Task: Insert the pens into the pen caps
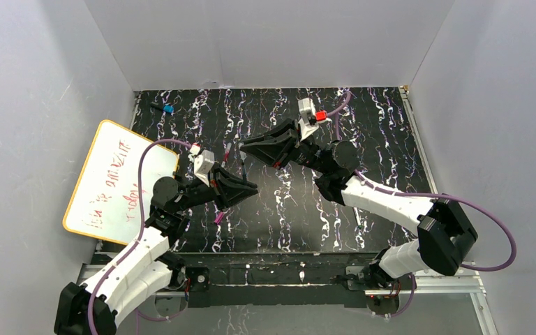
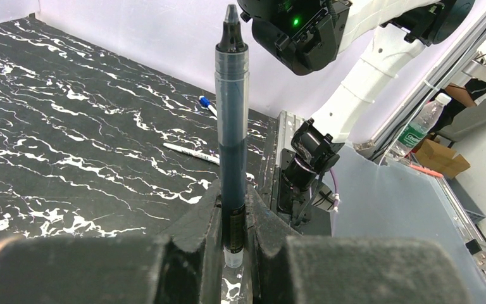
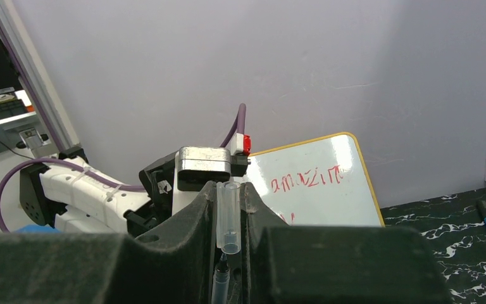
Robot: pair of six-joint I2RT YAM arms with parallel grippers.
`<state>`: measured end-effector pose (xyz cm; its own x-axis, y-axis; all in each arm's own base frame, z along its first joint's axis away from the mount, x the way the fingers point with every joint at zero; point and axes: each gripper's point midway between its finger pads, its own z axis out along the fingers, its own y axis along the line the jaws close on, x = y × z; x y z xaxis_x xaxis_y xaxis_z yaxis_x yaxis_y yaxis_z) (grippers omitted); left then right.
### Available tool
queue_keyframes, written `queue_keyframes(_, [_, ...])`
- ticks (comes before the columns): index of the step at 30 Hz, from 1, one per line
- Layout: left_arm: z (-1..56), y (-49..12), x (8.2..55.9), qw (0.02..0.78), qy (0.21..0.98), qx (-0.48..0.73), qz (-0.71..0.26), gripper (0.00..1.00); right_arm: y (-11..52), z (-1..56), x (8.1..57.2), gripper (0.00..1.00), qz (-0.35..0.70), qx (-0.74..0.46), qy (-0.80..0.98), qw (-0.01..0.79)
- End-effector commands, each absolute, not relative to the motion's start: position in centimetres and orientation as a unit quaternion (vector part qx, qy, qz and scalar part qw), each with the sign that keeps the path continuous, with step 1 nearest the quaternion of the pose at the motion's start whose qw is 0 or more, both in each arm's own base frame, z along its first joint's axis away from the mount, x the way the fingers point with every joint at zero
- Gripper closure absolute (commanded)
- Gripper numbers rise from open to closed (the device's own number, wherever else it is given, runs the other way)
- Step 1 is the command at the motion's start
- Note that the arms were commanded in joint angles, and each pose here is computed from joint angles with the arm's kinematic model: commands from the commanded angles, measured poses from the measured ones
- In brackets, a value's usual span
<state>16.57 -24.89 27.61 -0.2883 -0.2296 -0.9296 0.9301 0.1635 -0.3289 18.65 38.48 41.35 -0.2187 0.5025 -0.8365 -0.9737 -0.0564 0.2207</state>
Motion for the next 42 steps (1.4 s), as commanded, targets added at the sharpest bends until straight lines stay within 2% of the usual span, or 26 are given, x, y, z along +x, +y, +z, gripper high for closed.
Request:
queue_keyframes(1, [28.3, -24.8, 16.3, 0.523, 0.555, 0.319, -0.563, 1.00, 38.1, 42.3, 17.9, 0.99, 0.669, -0.298, 0.383, 0.563])
queue_keyframes(42, [28.5, -24.3, 16.9, 0.547, 0.560, 0.318, -0.534, 1.00, 38.5, 39.8, 16.5, 0.99, 0.697, -0.296, 0.398, 0.518])
